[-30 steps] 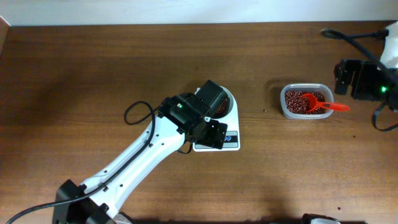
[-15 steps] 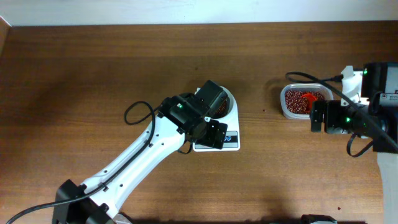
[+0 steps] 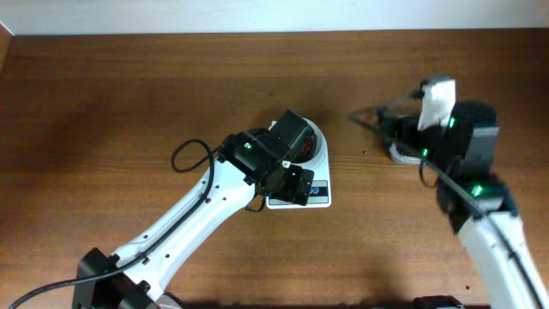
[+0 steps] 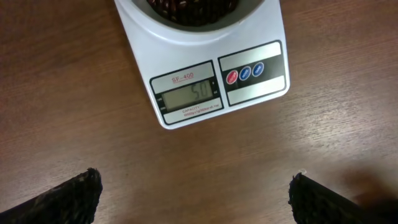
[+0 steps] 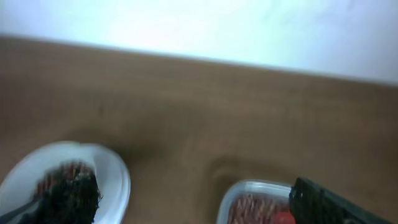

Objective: Scoop item into bowl and weigh 50g on scale

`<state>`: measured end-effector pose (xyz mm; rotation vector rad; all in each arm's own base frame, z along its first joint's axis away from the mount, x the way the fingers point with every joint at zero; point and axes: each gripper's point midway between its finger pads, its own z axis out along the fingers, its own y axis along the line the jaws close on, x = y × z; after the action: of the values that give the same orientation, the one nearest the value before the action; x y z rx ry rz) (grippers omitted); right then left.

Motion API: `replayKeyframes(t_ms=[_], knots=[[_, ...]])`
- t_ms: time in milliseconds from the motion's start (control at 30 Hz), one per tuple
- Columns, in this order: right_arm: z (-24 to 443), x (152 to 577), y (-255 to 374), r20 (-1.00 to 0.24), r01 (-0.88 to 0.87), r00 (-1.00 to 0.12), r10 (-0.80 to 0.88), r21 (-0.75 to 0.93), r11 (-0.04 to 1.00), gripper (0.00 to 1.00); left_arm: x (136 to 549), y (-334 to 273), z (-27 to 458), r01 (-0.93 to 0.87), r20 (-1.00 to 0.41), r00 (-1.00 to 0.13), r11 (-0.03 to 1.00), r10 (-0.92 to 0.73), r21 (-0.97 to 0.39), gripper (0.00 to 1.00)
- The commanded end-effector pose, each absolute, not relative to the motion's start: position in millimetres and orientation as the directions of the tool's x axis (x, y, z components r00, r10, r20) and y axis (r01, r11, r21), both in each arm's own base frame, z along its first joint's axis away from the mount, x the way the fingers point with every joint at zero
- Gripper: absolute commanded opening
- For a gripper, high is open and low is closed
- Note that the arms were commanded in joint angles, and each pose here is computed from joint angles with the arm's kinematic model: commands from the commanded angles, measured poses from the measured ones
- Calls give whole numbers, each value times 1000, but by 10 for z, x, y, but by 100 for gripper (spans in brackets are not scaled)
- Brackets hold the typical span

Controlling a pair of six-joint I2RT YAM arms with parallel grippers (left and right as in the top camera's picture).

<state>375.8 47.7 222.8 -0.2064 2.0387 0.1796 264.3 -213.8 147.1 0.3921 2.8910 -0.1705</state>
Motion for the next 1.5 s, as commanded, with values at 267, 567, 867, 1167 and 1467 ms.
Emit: replayKeyframes(t_ms=[267, 567, 867, 1167, 1467], knots=[[1023, 2714, 528, -955, -262, -297, -8, 74, 962, 99, 2640, -2127, 1445, 260, -225, -945, 963, 238, -76, 99], [1403, 2451, 420, -989, -219, -148, -5, 28, 975, 99, 2640, -2127, 1445, 260, -225, -945, 963, 238, -76, 99], [1588, 2422, 415, -998, -220, -62, -24, -10, 975, 99, 2640, -2127, 1445, 260, -225, -945, 963, 238, -76, 99], [1588, 2422, 415, -998, -220, -62, -24, -10, 975, 99, 2640, -2127, 1445, 260, -225, -945, 963, 238, -76, 99], [1588, 2422, 415, -998, -220, -62, -25, -11, 975, 99, 2611, -2041, 1901, 280, -361, -905, 954, 226, -106, 99]])
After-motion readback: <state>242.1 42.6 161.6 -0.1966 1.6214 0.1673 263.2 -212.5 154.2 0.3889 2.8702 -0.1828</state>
